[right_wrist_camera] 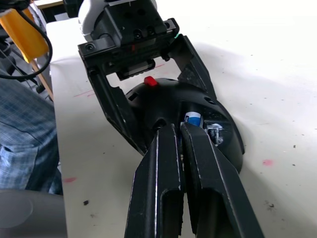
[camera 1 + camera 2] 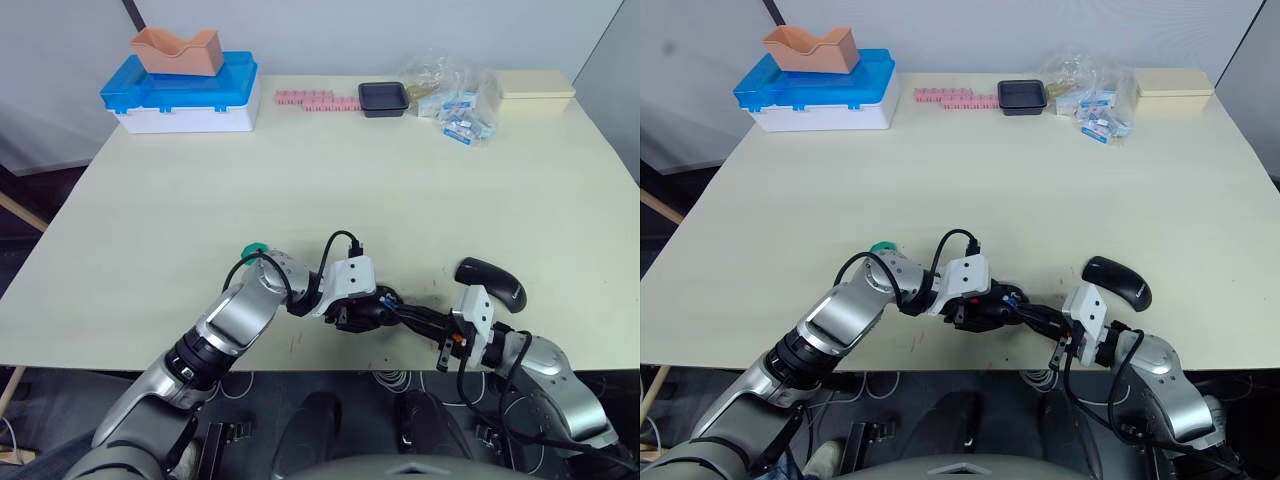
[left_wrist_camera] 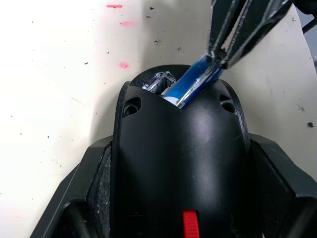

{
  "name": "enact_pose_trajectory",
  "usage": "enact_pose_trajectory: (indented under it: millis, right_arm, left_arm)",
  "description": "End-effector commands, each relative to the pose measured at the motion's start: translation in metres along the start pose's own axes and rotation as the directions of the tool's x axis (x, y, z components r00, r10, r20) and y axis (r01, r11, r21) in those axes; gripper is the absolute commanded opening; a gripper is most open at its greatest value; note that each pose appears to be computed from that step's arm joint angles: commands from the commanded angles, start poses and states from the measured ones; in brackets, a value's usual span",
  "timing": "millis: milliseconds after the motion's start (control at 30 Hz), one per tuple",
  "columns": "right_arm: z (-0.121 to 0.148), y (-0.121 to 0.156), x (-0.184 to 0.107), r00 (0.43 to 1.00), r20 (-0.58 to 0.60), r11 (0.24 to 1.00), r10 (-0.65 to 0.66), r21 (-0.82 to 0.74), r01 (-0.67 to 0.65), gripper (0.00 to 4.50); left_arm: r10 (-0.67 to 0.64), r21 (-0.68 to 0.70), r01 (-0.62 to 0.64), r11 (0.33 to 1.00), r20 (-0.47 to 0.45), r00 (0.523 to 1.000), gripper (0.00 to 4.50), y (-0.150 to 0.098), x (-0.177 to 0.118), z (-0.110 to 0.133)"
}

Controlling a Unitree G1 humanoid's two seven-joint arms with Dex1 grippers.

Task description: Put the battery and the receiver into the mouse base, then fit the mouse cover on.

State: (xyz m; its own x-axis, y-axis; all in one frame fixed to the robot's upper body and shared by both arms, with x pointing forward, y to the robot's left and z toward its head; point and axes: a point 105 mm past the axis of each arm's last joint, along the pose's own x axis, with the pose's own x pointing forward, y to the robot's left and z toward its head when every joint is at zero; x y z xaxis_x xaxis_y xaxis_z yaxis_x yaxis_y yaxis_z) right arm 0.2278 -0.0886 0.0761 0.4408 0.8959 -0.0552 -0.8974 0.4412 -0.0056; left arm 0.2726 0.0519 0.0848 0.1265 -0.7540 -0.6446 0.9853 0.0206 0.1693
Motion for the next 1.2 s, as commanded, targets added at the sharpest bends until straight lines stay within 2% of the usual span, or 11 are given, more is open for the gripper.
enact_pose_trajectory:
  millis: [33,300,767,1200]
  right_arm:
    - [0.009,0.002,0.0,0.999,0.043,1.0,0.009,-0.015,-0.008,0.17]
    - [0.01,0.0,0.001,0.999,0.054,1.0,-0.002,-0.016,0.002,0.17]
    - [-0.01,-0.002,0.007,1.0,-0.02,1.0,-0.011,-0.005,0.011,0.17]
    - [-0.014,-0.004,0.014,0.999,-0.035,1.0,-0.015,-0.006,0.015,0.17]
  left_arm:
    - [-0.055,-0.01,0.055,0.998,-0.007,0.998,2.95,-0.01,0.008,-0.003]
    - [-0.057,-0.011,0.057,0.998,-0.007,0.998,2.95,-0.01,0.008,-0.003]
    - [-0.058,-0.01,0.058,0.998,-0.006,0.998,2.95,-0.01,0.009,-0.002]
    - [-0.054,-0.016,0.054,0.998,-0.002,0.999,2.95,-0.01,0.009,-0.002]
